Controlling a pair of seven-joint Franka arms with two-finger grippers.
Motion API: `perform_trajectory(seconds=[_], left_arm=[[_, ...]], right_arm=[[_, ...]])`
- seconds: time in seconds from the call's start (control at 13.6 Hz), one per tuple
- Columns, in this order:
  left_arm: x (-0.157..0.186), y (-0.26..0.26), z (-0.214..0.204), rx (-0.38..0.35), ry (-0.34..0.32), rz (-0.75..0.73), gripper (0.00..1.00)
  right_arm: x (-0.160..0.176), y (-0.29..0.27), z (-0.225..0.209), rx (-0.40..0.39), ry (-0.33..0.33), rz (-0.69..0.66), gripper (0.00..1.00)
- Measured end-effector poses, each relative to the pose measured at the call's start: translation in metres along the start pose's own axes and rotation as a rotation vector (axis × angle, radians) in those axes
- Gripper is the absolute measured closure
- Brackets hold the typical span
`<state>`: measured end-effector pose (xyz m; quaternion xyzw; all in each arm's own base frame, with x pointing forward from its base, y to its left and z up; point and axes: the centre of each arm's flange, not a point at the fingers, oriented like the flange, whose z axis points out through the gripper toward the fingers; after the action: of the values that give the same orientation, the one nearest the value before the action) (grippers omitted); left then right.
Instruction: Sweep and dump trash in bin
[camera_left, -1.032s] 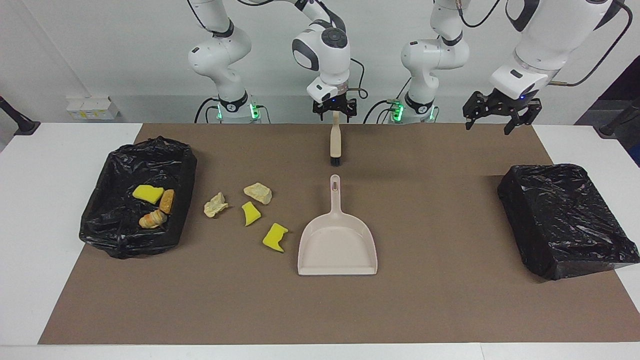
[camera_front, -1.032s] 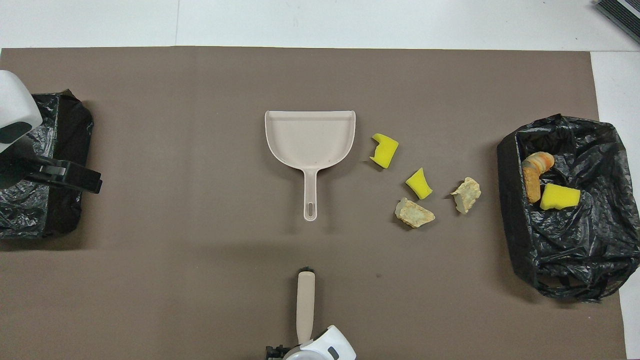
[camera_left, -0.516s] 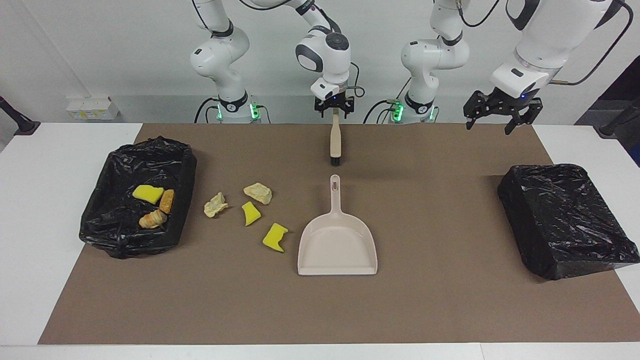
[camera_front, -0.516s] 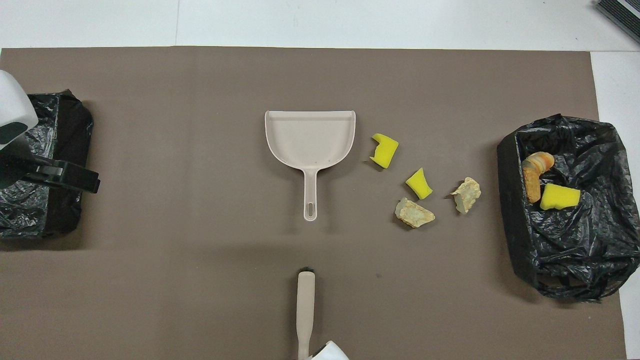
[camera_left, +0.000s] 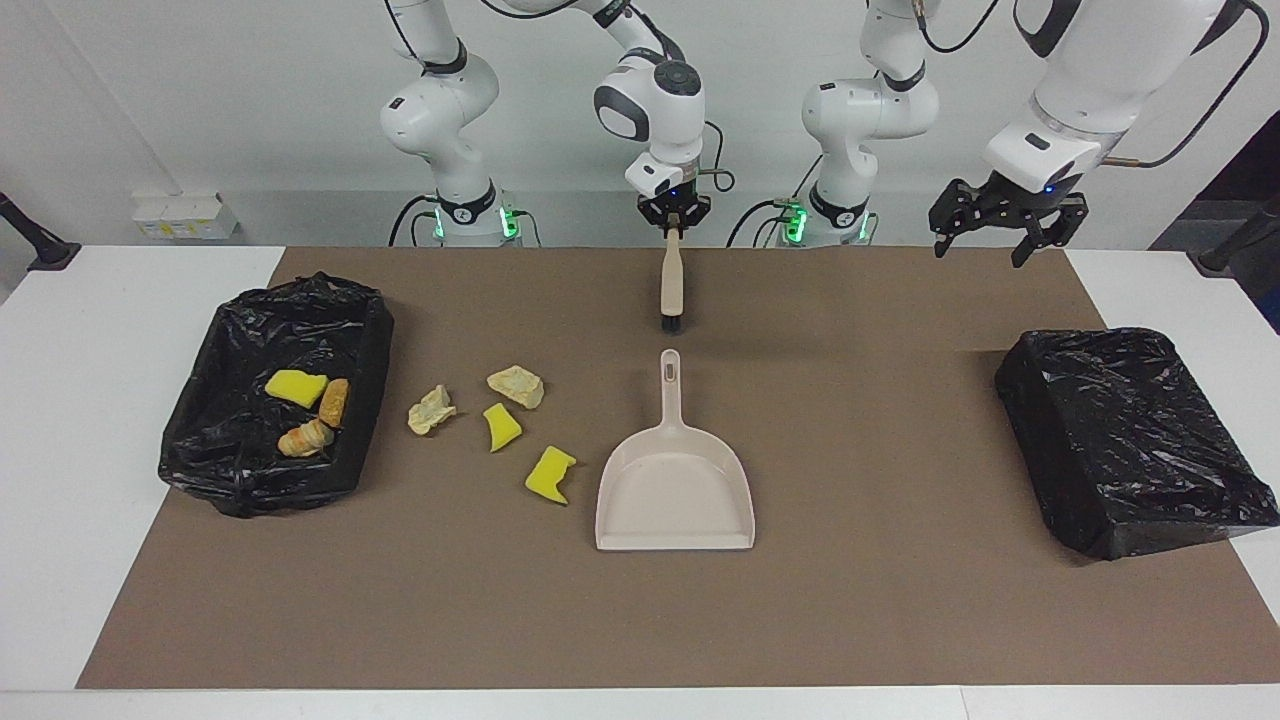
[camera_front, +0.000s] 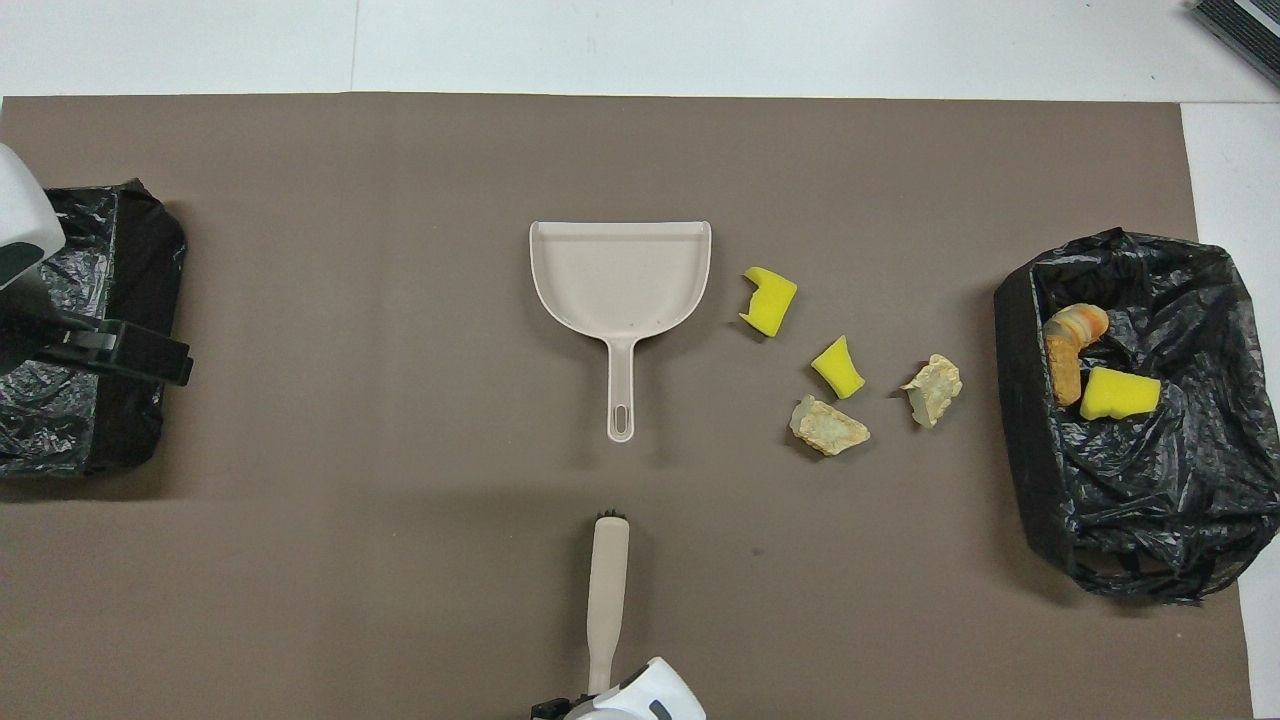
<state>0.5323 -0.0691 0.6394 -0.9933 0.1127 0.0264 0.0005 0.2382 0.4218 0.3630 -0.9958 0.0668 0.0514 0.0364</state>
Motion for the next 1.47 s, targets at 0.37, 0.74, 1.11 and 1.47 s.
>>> perform_trajectory(seconds=[0.37,0.74,1.11,1.47], left_arm=[[0.004,0.009,-0.002,0.004,0.031,0.017,0.00],[0.021,0.050,0.011,-0.013,0.082,0.087,0.00],[0.047,0.165,0.097,-0.046,0.158,0.009,0.00],[0.057,0.267,0.175,-0.112,0.218,-0.041,0.00]], right_arm=[[0.076,0.069,-0.073,-0.075,-0.078,-0.005,0.74],[0.154,0.181,-0.105,-0.130,-0.125,-0.001,0.74],[0.222,0.304,-0.105,-0.245,-0.064,0.023,0.74],[0.260,0.342,-0.056,-0.319,-0.020,-0.015,0.74]])
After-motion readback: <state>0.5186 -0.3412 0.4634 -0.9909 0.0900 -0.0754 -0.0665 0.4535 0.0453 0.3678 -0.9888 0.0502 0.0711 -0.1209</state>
